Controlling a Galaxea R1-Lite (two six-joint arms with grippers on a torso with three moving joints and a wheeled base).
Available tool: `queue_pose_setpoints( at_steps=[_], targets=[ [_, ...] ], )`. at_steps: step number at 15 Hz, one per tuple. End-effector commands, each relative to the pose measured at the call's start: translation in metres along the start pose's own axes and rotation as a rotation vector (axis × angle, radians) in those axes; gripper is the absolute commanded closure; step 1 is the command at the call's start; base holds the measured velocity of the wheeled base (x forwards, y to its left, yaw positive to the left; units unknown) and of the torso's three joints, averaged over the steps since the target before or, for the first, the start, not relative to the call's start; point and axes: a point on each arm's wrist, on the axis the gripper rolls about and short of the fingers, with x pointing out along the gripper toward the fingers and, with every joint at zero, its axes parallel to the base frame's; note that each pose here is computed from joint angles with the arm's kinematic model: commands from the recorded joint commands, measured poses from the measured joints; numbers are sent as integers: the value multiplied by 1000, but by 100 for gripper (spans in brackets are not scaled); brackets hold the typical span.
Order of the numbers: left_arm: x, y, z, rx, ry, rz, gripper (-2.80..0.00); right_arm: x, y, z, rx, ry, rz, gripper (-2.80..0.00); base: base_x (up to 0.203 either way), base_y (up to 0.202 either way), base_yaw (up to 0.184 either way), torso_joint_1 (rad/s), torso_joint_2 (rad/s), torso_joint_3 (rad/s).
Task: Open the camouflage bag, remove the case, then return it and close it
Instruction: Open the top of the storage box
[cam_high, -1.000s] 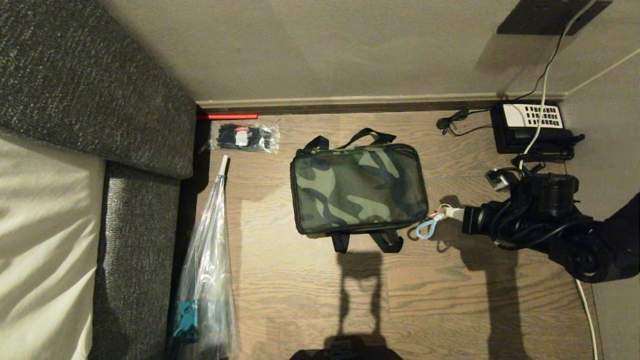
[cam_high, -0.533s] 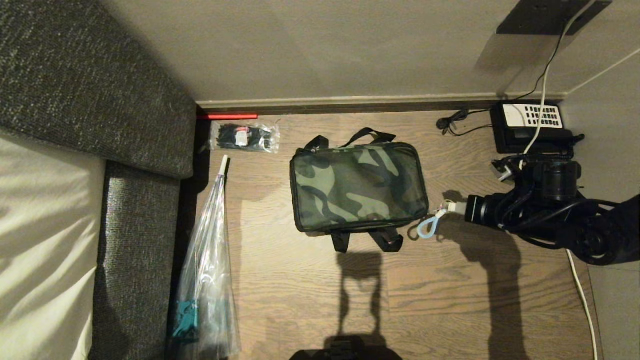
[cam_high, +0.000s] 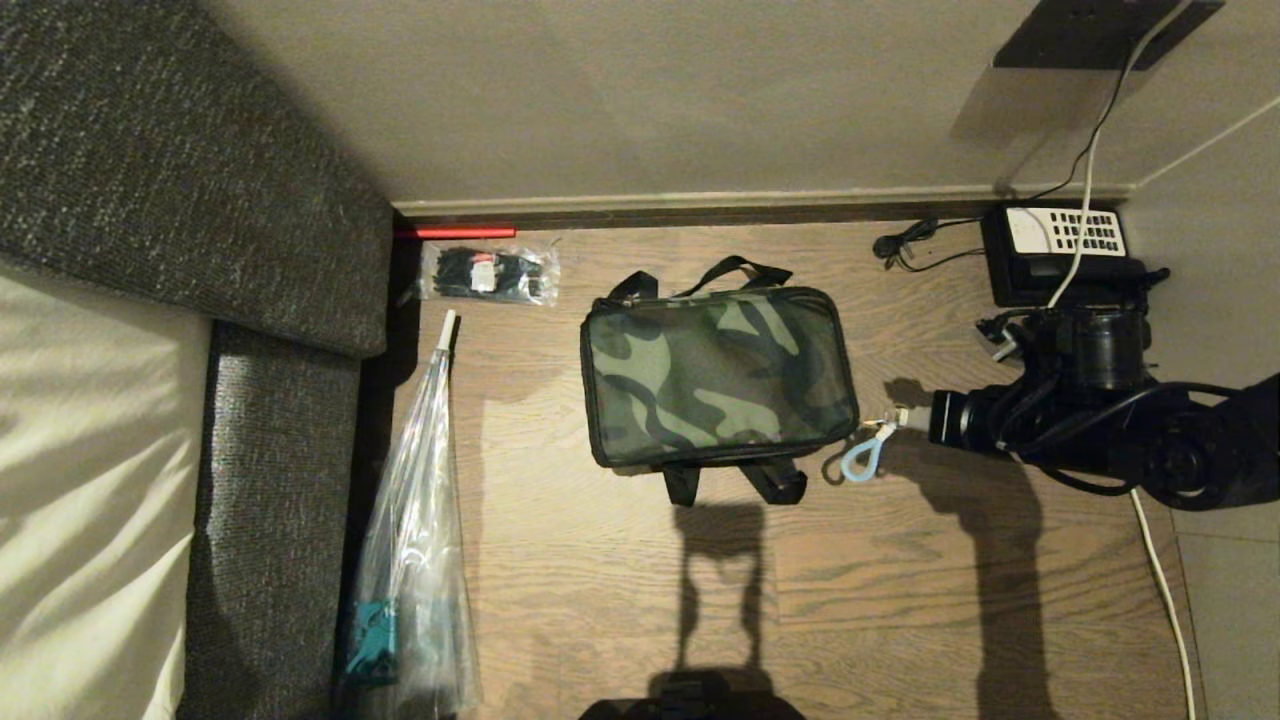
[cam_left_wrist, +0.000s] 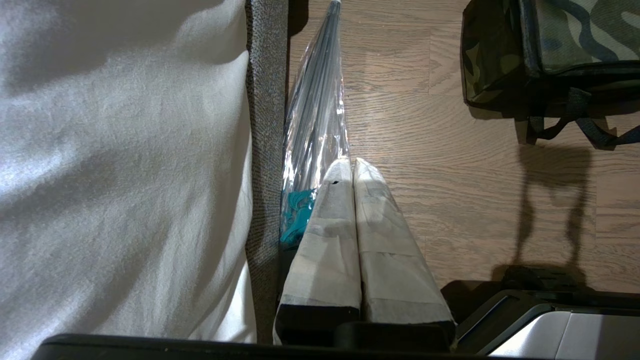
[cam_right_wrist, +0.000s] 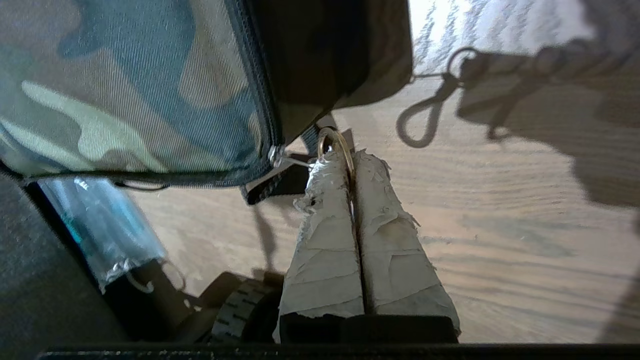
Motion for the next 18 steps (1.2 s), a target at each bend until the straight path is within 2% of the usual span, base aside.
queue_pose_setpoints(
  at_steps=[1,12,18],
  targets=[
    [0,0,0,0,-2,1,0,0,2,6,0,-19,5,0,0,0,0,0,0,0],
    [0,0,0,0,-2,1,0,10,7,26,4,-32,14,0,0,0,0,0,0,0],
    [0,0,0,0,-2,1,0,19,10,44,70,-23,15,0,0,0,0,0,0,0]
  ],
)
